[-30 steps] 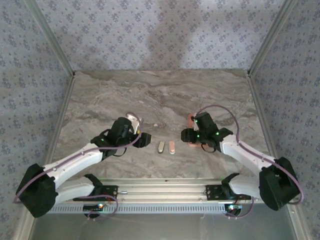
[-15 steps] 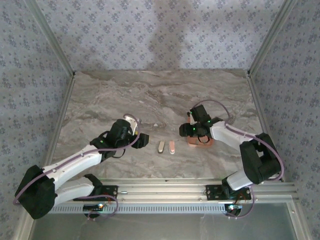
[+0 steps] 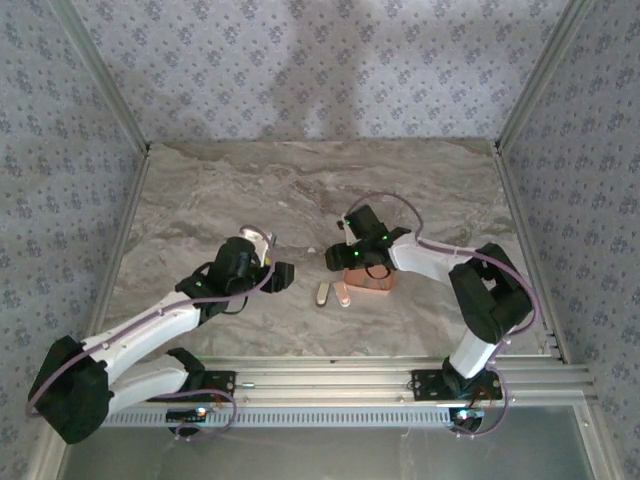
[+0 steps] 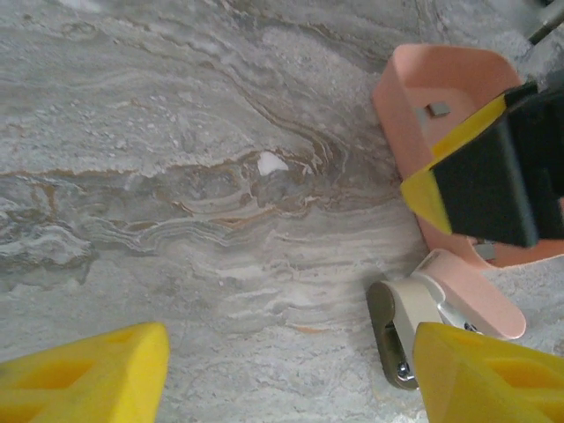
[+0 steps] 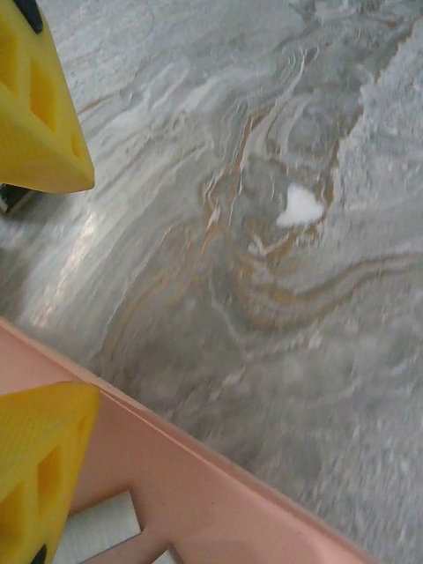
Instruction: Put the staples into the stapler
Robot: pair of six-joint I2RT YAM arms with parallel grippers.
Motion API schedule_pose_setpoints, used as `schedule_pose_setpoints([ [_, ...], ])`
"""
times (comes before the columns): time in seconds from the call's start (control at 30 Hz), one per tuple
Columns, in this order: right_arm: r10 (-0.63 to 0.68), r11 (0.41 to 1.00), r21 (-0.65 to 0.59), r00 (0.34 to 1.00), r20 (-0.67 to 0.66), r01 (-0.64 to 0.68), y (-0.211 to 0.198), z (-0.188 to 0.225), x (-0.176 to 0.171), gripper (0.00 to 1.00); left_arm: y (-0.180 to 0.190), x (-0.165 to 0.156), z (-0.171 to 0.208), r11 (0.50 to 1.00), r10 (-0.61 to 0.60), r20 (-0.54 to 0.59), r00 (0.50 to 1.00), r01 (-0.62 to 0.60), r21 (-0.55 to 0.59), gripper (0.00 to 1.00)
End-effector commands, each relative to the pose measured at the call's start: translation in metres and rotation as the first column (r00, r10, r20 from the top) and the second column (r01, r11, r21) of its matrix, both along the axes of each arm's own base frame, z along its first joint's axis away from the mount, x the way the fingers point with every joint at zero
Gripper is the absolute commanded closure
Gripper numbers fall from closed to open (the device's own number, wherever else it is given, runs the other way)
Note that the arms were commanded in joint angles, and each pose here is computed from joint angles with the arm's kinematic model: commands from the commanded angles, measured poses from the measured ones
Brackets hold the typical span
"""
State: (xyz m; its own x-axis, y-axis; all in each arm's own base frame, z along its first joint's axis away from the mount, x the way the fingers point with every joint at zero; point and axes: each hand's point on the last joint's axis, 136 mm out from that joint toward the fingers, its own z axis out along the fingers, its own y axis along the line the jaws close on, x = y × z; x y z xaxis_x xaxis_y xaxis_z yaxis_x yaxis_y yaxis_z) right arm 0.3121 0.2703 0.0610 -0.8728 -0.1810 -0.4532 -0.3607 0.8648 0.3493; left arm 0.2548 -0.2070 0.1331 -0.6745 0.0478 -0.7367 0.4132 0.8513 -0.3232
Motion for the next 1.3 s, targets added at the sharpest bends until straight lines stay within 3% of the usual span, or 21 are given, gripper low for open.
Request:
schedule_pose_setpoints([
  [0.0, 0.025, 0.999, 0.019, 0.999, 0.029, -0.026, 0.013, 0.008, 0.009, 0.41, 0.008, 0.007, 0.009, 0.999, 0.046, 0.038, 0.998, -0.046, -0.018, 0.24],
  [0.2, 0.038, 0.999, 0.018, 0.995, 0.096, -0.040, 0.014, 0.028, 0.019, 0.41, 0.023, 0.012, 0.014, 0.994, 0.106, 0.061, 0.993, -0.105, -0.024, 0.20],
  [0.4, 0.020, 1.000, -0.026, 0.979, 0.202, -0.015, -0.012, 0.055, 0.034, 0.41, 0.054, 0.025, 0.030, 0.971, 0.238, 0.151, 0.959, -0.238, -0.018, 0.02],
  [0.47, 0.001, 0.999, -0.042, 0.969, 0.245, 0.010, -0.026, 0.065, 0.040, 0.41, 0.067, 0.028, 0.041, 0.959, 0.277, 0.210, 0.938, -0.282, -0.007, 0.02],
  [0.8, -0.101, 0.979, -0.107, 0.872, 0.479, 0.172, -0.105, 0.108, 0.062, 0.34, 0.146, 0.027, 0.083, 0.828, 0.451, 0.508, 0.733, -0.557, 0.069, 0.02],
  [0.9, -0.120, 0.967, -0.127, 0.838, 0.532, 0.219, -0.125, 0.114, 0.064, 0.22, 0.158, 0.026, 0.086, 0.810, 0.459, 0.552, 0.696, -0.583, 0.061, 0.01],
  [0.93, -0.134, 0.961, -0.131, 0.825, 0.550, 0.243, -0.133, 0.116, 0.064, 0.04, 0.161, 0.027, 0.086, 0.803, 0.464, 0.560, 0.686, -0.593, 0.062, 0.02],
  [1.1, -0.148, 0.928, -0.183, 0.772, 0.618, 0.324, -0.170, 0.115, 0.062, 0.00, 0.173, 0.037, 0.073, 0.772, 0.476, 0.564, 0.675, -0.628, 0.100, 0.02],
  [1.27, -0.194, 0.906, -0.160, 0.722, 0.664, 0.391, -0.207, 0.105, 0.057, 0.00, 0.171, 0.048, 0.046, 0.765, 0.410, 0.562, 0.719, -0.606, 0.218, 0.02],
])
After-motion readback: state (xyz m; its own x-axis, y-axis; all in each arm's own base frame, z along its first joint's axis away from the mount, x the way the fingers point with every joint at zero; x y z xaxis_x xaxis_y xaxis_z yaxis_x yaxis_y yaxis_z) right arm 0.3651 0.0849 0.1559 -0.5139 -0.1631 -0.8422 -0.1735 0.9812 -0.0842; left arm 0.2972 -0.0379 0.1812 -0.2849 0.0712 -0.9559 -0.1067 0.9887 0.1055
